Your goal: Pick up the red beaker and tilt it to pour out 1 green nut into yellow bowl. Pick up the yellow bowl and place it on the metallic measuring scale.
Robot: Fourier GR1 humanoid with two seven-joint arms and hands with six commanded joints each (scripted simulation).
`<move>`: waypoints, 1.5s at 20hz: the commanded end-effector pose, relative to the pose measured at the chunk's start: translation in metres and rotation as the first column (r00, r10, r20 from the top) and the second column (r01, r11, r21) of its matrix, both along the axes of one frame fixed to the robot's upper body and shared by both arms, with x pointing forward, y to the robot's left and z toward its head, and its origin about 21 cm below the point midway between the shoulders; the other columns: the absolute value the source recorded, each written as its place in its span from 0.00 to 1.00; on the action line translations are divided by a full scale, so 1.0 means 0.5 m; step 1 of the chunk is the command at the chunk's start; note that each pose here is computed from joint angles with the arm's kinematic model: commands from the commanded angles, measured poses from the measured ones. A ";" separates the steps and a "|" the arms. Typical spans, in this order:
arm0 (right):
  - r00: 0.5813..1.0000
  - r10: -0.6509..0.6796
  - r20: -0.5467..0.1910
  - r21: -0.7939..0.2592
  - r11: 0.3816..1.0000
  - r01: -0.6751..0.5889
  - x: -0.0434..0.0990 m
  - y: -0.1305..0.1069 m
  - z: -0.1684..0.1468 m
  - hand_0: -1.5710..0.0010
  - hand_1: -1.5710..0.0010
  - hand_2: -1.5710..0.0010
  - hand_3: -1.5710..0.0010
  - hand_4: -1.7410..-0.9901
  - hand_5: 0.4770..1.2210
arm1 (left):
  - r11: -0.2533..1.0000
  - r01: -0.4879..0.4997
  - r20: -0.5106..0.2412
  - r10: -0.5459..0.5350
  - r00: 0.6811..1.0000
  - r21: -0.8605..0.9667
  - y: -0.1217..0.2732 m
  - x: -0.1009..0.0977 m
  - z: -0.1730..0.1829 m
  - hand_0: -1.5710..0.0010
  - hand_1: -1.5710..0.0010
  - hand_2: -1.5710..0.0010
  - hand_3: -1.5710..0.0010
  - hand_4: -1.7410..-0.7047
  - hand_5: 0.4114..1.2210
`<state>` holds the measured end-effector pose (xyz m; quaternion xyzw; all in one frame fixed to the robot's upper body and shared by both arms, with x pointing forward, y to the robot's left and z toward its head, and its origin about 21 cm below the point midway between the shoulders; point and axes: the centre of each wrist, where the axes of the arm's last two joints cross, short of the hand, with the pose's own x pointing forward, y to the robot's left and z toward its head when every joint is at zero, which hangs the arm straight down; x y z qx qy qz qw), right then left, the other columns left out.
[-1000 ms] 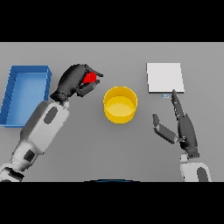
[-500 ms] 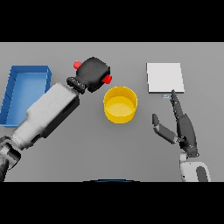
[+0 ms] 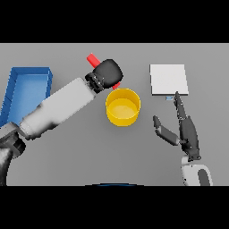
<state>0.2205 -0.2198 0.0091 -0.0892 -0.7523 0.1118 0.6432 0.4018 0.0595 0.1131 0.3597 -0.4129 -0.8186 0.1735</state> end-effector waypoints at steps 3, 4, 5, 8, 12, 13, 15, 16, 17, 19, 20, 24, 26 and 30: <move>1.000 0.009 0.013 -0.020 1.000 -0.009 -0.005 0.000 0.001 1.00 1.00 1.00 1.00 0.74 0.23 | 0.992 0.032 0.044 -0.037 0.998 0.122 -0.016 -0.001 0.001 0.00 0.00 0.00 0.00 0.01 1.00; 1.000 0.006 0.008 -0.008 1.000 -0.006 -0.002 0.005 0.003 1.00 1.00 1.00 1.00 0.74 0.22 | 0.988 0.047 0.050 -0.055 0.997 0.150 -0.018 0.001 -0.002 0.00 0.00 0.00 0.00 0.01 1.00; 1.000 -0.001 0.004 -0.005 1.000 0.001 -0.004 0.006 0.005 1.00 1.00 1.00 1.00 0.75 0.21 | 0.982 0.064 0.064 -0.076 0.995 0.179 -0.023 0.004 0.007 0.00 0.00 0.00 0.00 0.01 1.00; 1.000 -0.006 0.003 0.000 1.000 0.006 -0.002 0.002 0.006 1.00 1.00 1.00 1.00 0.76 0.20 | 0.951 0.131 0.102 -0.164 0.981 0.279 -0.040 -0.001 -0.005 0.00 0.00 0.00 0.00 0.01 1.00; 1.000 -0.005 0.018 -0.009 1.000 0.005 -0.001 -0.001 0.007 1.00 1.00 1.00 1.00 0.77 0.20 | 0.893 0.178 0.147 -0.258 0.955 0.413 -0.062 -0.005 0.000 0.00 0.00 0.00 0.00 0.01 1.00; 1.000 -0.015 0.000 -0.021 1.000 0.015 0.000 -0.003 0.007 1.00 1.00 1.00 1.00 0.78 0.20 | 0.881 0.180 0.155 -0.271 0.950 0.438 -0.067 -0.005 0.001 0.00 0.00 0.00 0.00 0.01 1.00; 1.000 -0.015 0.007 -0.034 0.999 0.015 0.005 -0.004 0.004 1.00 1.00 1.00 1.00 0.78 0.21 | 0.862 0.185 0.171 -0.296 0.940 0.473 -0.075 -0.003 -0.003 0.00 0.00 0.00 0.00 0.01 1.00; 1.000 -0.009 0.018 -0.029 1.000 0.010 0.000 -0.003 0.003 1.00 1.00 1.00 1.00 0.77 0.21 | 0.848 0.192 0.171 -0.311 0.935 0.494 -0.082 -0.010 -0.009 0.00 0.00 0.00 0.00 0.01 1.00; 1.000 -0.015 0.020 -0.038 0.999 0.016 -0.002 -0.003 0.003 1.00 1.00 1.00 1.00 0.77 0.21 | 0.836 0.198 0.174 -0.326 0.929 0.512 -0.090 -0.014 -0.007 0.00 0.00 0.00 0.00 0.01 1.00; 1.000 -0.015 0.015 -0.020 1.000 0.015 -0.001 0.000 0.007 1.00 1.00 1.00 1.00 0.78 0.21 | 0.813 0.205 0.190 -0.358 0.914 0.544 -0.107 -0.016 0.000 0.00 0.00 0.00 0.00 0.02 1.00; 1.000 -0.019 0.020 -0.026 0.999 0.020 0.000 0.001 0.012 1.00 1.00 1.00 1.00 0.79 0.21 | 0.804 0.206 0.191 -0.366 0.911 0.559 -0.109 -0.015 0.008 0.00 0.00 0.00 0.00 0.02 1.00; 1.000 -0.004 0.013 -0.005 1.000 0.004 -0.002 -0.001 0.010 1.00 1.00 1.00 1.00 0.78 0.22 | 0.784 0.186 0.223 -0.381 0.897 0.592 -0.109 0.012 0.079 0.00 0.00 0.00 0.00 0.02 1.00; 1.000 0.004 0.026 0.004 1.000 -0.004 -0.002 0.000 0.007 1.00 1.00 1.00 1.00 0.79 0.23 | 0.783 0.143 0.294 -0.387 0.874 0.605 -0.111 0.030 0.134 0.00 0.00 0.00 0.00 0.02 1.00; 0.999 0.017 0.043 -0.020 1.000 -0.016 -0.002 0.003 -0.001 1.00 1.00 1.00 1.00 0.77 0.25 | 0.893 0.000 0.450 -0.227 0.863 0.450 -0.062 0.085 0.280 0.00 0.00 0.00 0.20 0.01 1.00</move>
